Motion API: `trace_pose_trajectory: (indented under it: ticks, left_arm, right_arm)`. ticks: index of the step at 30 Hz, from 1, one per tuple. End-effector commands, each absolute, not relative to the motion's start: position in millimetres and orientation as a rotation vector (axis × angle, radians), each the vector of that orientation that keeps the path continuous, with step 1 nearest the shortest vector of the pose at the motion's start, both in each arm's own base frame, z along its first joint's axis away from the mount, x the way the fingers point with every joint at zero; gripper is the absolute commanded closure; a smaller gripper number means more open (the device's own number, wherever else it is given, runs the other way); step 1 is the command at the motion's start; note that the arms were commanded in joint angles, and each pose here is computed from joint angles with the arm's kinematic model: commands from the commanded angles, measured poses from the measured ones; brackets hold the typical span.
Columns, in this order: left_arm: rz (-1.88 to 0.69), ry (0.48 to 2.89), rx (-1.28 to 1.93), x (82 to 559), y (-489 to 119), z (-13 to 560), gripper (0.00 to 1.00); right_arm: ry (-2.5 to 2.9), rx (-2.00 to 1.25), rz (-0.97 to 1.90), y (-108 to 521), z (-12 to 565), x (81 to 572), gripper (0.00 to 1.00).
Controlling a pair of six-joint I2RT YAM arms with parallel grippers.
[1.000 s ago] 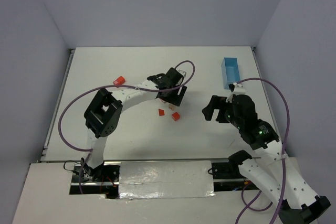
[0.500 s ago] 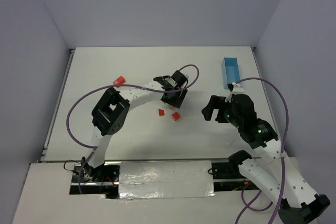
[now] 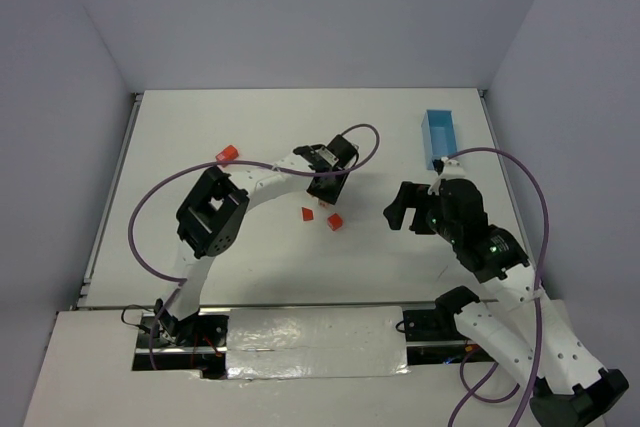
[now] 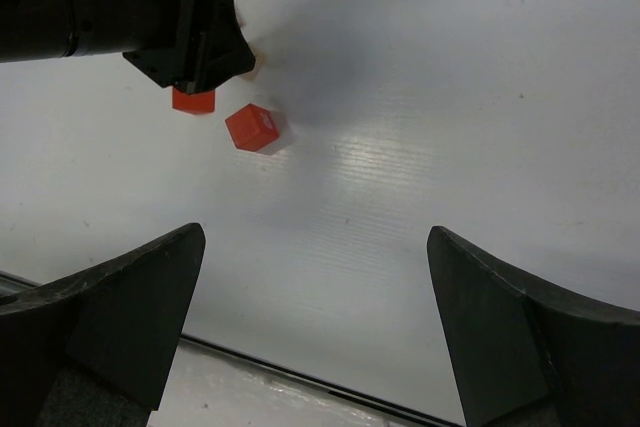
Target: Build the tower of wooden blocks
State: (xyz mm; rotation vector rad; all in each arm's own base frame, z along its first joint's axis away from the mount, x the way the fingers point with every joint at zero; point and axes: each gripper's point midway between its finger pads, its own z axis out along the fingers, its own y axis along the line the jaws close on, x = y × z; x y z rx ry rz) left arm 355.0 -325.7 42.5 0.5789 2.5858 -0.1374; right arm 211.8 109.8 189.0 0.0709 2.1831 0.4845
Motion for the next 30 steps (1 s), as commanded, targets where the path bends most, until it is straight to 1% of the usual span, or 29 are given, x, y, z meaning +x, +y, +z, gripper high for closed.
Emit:
trace_pose_trajectory:
  ticks: [1, 9, 12, 16, 19, 26, 30]
  left_arm:
    - [-0.16, 2.548, 0.526, 363, -331, 66, 1.0]
    - [-0.121, 2.486, 0.318, 372, -313, 118, 1.0]
    - [-0.063, 2.472, 0.199, 376, -292, 134, 1.0]
    - [-0.042, 2.442, -0.008, 378, -254, 152, 1.0]
    - [0.006, 2.412, -0.201, 385, -213, 163, 1.0]
    - [0.133, 2.338, -0.598, 407, -112, 179, 1.0]
    - [0.196, 2.326, -0.707, 419, -79, 175, 1.0]
  right_arm:
    - [2.163, 0.06, 0.49, 113, 193, 216, 0.0]
    - [2.182, 0.06, 0.493, 116, 195, 219, 0.0]
    - [2.197, 0.058, 0.485, 117, 207, 223, 0.0]
    - [2.135, 0.031, 0.5, 119, 236, 227, 0.0]
    - [2.109, 0.04, 0.471, 113, 241, 229, 0.0]
    - [2.188, 0.036, 0.441, 114, 200, 230, 0.0]
    - [2.19, 0.027, 0.451, 117, 199, 232, 0.0]
